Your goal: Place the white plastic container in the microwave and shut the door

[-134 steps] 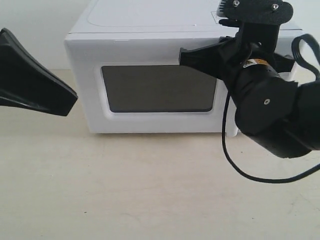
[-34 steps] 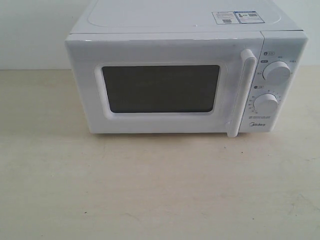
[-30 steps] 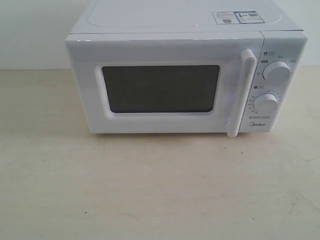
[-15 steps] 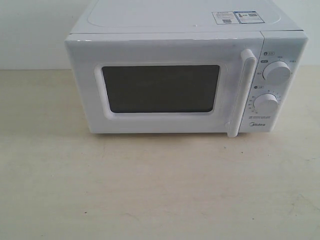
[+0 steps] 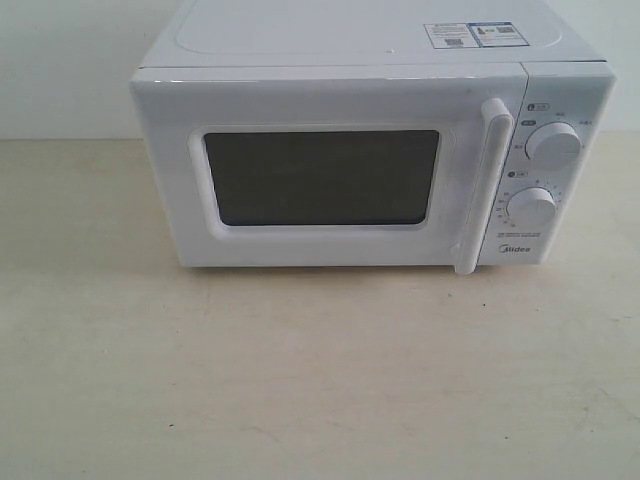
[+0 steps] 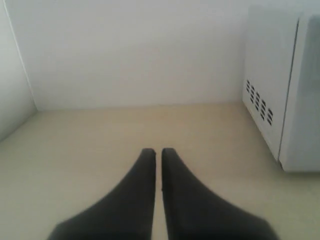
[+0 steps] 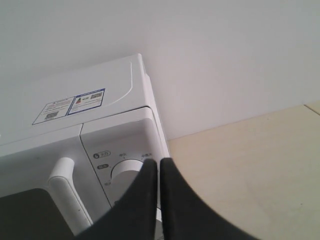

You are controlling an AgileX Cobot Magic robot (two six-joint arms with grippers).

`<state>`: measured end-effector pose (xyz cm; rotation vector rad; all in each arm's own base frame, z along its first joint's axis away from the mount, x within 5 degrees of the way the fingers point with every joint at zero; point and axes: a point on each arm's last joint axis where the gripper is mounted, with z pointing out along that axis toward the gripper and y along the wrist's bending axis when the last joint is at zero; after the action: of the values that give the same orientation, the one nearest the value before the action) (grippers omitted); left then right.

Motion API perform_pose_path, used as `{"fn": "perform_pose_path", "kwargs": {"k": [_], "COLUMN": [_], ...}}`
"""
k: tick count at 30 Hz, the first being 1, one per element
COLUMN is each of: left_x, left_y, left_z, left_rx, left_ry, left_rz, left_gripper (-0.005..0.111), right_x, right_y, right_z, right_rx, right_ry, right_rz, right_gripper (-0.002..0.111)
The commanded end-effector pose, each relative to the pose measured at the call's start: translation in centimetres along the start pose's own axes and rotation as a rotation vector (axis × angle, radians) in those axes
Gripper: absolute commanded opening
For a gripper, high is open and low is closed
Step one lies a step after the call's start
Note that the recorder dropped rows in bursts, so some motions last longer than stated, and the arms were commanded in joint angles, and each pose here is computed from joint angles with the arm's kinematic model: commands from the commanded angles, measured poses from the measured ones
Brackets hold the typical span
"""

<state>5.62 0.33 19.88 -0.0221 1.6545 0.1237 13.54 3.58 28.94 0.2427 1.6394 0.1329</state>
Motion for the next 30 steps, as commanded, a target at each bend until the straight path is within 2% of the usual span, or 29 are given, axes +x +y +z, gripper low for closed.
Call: {"fn": "perform_pose_path", "kwargs": {"k": [1, 5, 10, 16, 21, 26, 30], "left_x": [1.12, 1.12, 1.24, 1.30, 1.34, 1.41, 1.43], "left_y": [-0.39, -0.18, 0.40, 0.36, 0.35, 0.35, 0.16], "left_z": [-0.06, -0.06, -0.08, -0.08, -0.09, -0.10, -0.10], "left_rx": [0.040, 0.013, -0.053, -0.050, -0.050, -0.045, -0.010], "left_ry": [0.113, 0.113, 0.123, 0.129, 0.134, 0.144, 0.146], "left_rz": [-0.004, -0.089, -0.105, -0.137, -0.135, -0.065, -0.057], "left_gripper": [0.004, 0.004, 0.004, 0.004, 0.004, 0.004, 0.004], "right_x": [-0.13, -0.13, -0.13, -0.13, -0.13, -0.13, -0.13], "right_y": [-0.18, -0.18, -0.18, -0.18, -0.18, -0.18, -0.18], "right_z": [-0.08, -0.08, -0.08, -0.08, -0.08, -0.08, -0.08], "right_rx": [0.007, 0.007, 0.007, 0.007, 0.007, 0.007, 0.007], "right_ry": [-0.012, -0.012, -0.012, -0.012, -0.012, -0.012, -0.012], "right_rz": [-0.002, -0.002, -0.002, -0.002, -0.002, -0.002, -0.002], "right_gripper": [0.000, 0.000, 0.000, 0.000, 0.000, 0.000, 0.000]}}
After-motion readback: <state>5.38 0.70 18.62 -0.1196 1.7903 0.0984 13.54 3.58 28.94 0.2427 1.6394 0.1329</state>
